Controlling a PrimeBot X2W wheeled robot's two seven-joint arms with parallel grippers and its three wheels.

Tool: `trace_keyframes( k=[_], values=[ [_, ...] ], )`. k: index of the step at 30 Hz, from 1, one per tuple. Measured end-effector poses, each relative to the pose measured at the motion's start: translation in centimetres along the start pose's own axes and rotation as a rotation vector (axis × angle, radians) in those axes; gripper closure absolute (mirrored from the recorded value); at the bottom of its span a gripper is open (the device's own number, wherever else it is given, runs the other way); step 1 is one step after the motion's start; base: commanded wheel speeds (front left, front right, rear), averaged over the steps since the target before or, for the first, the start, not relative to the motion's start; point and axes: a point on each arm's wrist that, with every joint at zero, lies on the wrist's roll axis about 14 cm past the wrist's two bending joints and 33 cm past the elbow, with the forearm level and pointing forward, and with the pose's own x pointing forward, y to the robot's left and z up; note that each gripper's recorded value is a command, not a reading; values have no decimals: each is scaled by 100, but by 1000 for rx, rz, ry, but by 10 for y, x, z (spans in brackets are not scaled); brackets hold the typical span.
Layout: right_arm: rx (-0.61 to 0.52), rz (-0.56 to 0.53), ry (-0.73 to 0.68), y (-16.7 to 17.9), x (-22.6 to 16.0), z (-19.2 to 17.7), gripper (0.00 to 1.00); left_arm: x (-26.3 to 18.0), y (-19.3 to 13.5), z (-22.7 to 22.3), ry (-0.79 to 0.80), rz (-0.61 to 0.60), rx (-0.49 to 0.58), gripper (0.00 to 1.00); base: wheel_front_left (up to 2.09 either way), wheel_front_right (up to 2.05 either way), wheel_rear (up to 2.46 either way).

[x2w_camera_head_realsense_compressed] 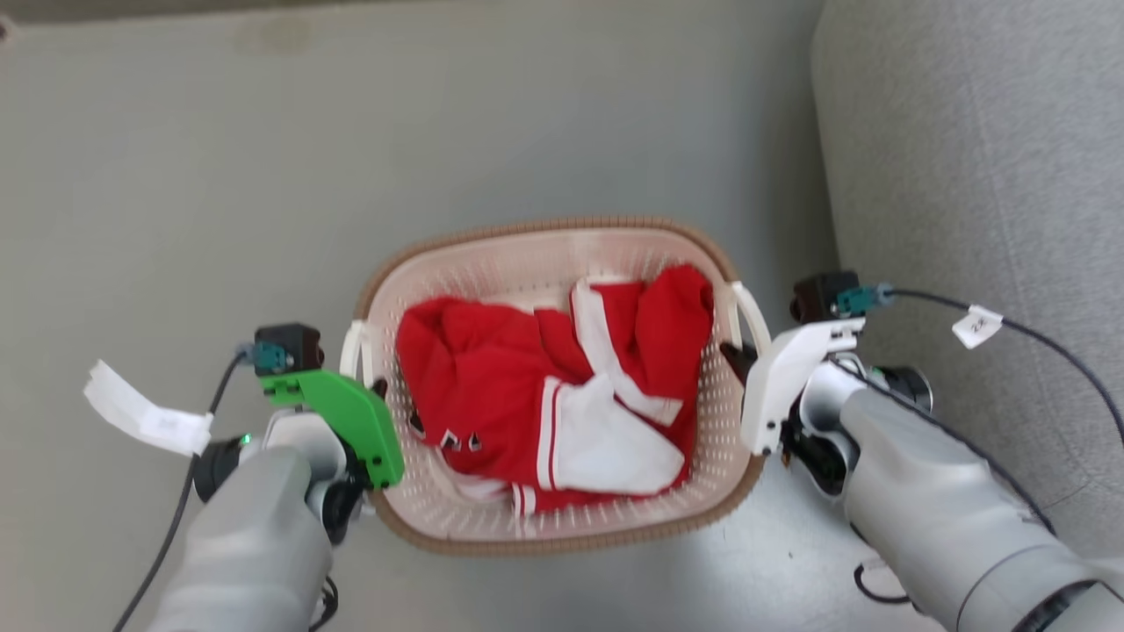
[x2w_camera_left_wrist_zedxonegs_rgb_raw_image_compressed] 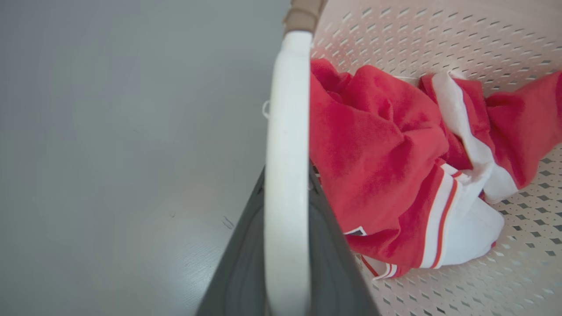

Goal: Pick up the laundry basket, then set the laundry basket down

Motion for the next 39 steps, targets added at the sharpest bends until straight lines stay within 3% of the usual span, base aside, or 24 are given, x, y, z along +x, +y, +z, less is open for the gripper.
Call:
trace_keyframes(
  k=[21, 39],
  values=[
    [4, 6, 39, 26, -59, -42, 100, -59, -19, -40, 47, -8, 18, 100, 0, 0, 0],
    [-11, 9, 12, 33, -77, -35, 100, -75, -31, -35, 21, -33, 33, 100, 0, 0, 0]
  ],
)
